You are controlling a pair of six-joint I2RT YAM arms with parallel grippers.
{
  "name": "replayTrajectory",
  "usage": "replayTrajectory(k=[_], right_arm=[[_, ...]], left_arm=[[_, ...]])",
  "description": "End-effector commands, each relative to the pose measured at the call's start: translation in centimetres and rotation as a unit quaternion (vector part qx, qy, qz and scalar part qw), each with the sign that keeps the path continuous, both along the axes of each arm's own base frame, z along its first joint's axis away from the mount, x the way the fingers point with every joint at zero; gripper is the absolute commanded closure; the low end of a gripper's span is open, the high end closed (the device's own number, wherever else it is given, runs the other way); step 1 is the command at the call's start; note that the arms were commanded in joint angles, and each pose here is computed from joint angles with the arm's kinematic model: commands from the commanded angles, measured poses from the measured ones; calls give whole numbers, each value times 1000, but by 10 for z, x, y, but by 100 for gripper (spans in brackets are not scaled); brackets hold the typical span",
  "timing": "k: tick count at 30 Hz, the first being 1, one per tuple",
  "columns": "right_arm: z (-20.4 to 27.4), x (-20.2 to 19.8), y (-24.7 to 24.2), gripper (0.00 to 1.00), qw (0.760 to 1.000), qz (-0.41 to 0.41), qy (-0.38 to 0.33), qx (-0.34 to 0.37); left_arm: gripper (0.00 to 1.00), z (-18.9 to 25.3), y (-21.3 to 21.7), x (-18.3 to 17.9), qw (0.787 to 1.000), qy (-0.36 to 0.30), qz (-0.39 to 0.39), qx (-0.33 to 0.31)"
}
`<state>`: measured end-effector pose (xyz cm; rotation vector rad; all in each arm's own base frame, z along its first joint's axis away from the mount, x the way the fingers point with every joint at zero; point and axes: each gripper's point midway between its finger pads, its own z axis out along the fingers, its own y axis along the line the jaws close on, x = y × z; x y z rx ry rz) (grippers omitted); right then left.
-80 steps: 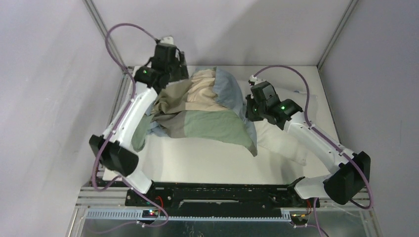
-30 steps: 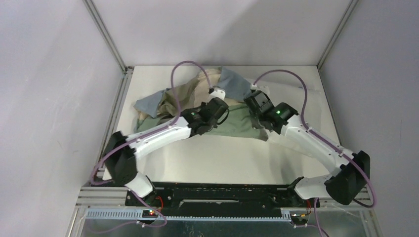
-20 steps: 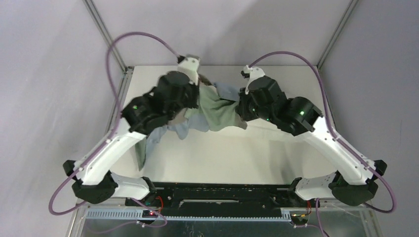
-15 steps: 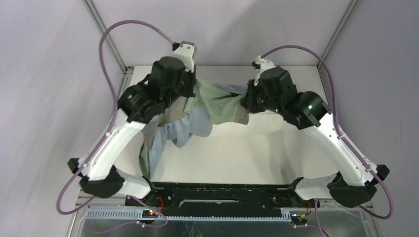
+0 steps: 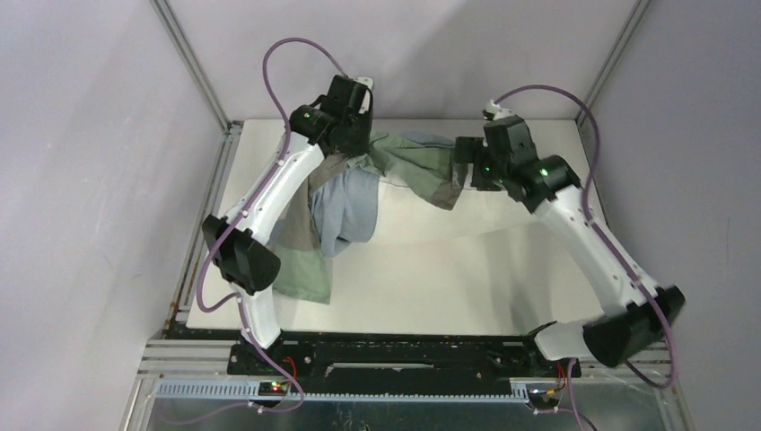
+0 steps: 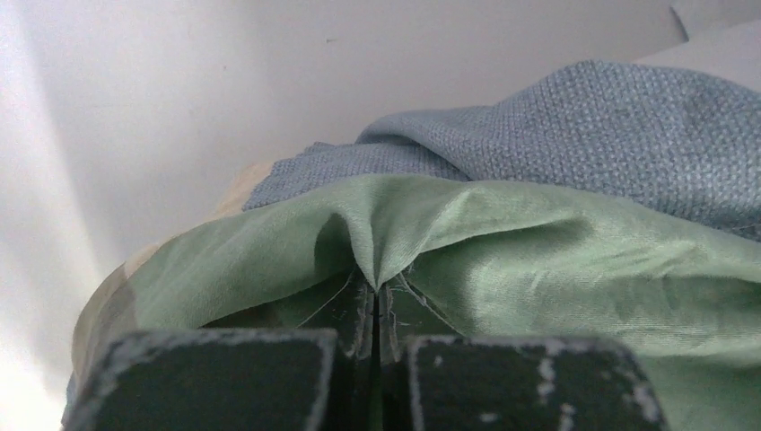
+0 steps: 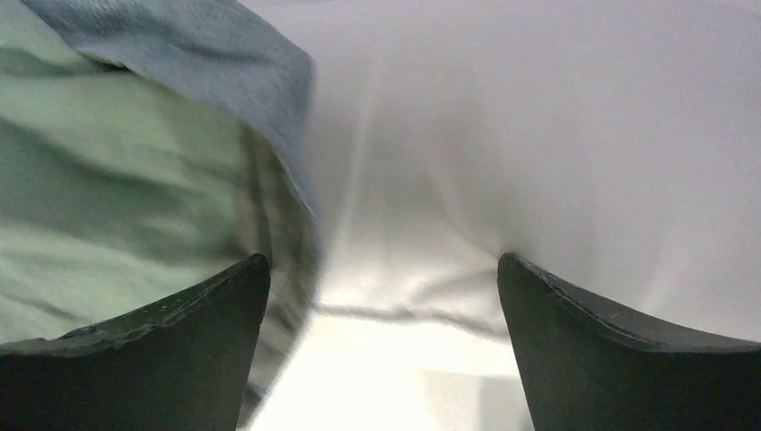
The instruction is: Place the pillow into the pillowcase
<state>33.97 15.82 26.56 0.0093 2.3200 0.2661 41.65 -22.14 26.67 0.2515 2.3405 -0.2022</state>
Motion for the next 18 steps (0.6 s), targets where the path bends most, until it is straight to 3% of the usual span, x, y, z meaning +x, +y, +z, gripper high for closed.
replayTrajectory(k=[1,8,15,16,18], right_arm=[[35,-10,-41,0,992,-64,-106,-21],[27,-35,-41,1,980,-83,-152,-96],[-27,-23,-51,1,986,-92,-93,-106],[-34,-19,-49,3,989,-85,-84,-91],[-37,-9,-36,19,993,-61,-81,-54]], left_arm=[[100,34,3,16,999,-35,10,-39],[100,31,8,20,999,-35,16,-33],[100,45,7,17,998,-47,7,-48],[100,49,5,15,997,-50,3,-53],[100,61,0,8,996,-59,-13,-64]])
